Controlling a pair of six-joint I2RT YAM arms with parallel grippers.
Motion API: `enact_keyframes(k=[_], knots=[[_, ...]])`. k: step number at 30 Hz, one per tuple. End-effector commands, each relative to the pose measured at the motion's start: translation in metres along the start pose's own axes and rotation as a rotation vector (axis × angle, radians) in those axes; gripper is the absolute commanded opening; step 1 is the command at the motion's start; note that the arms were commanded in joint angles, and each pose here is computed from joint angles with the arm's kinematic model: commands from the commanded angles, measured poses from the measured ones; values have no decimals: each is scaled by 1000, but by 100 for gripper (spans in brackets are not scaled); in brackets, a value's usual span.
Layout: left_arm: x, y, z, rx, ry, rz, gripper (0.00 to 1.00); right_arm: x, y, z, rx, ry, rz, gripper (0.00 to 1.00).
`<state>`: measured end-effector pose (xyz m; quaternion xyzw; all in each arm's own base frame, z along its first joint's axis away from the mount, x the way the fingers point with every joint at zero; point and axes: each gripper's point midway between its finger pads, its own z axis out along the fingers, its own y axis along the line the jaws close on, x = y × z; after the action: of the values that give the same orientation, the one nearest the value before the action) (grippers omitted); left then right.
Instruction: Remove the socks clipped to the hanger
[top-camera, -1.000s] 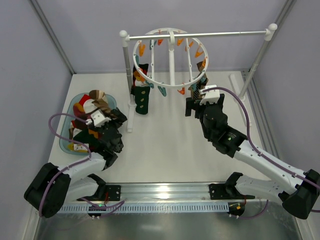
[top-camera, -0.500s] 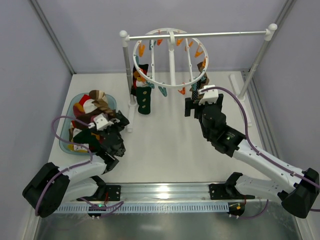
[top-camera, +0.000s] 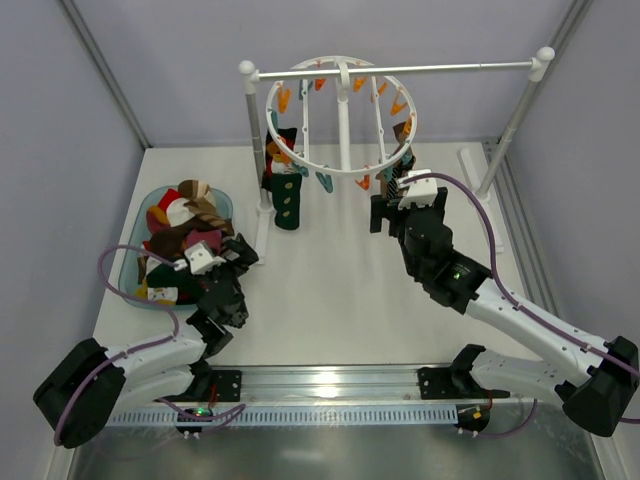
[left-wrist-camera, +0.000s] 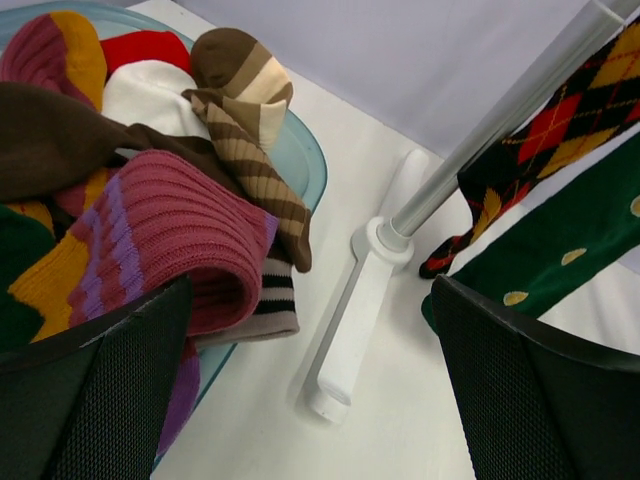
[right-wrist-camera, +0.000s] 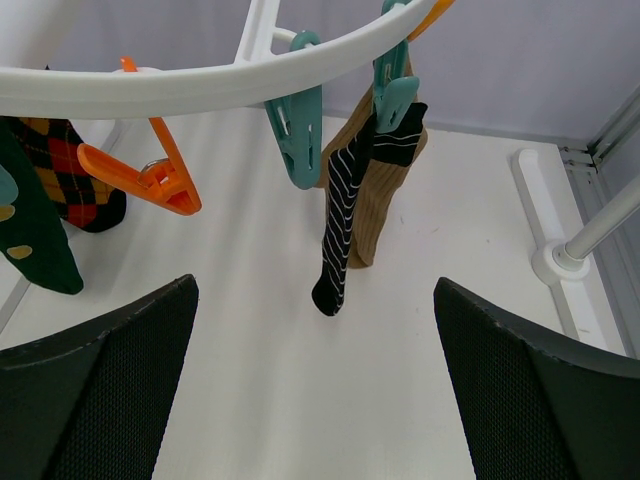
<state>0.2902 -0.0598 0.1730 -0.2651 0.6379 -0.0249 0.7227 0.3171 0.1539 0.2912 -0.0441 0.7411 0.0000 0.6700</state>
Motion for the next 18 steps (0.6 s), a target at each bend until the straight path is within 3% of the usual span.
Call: enact_keyframes(k=[1,18], knots=[[-1,1,-6,-27,-13,-30,100,-6,-2,0,10,-17,30,100],[8,-37,-35,131,44,-25,100,-5,-1,2,10,-15,25,100]])
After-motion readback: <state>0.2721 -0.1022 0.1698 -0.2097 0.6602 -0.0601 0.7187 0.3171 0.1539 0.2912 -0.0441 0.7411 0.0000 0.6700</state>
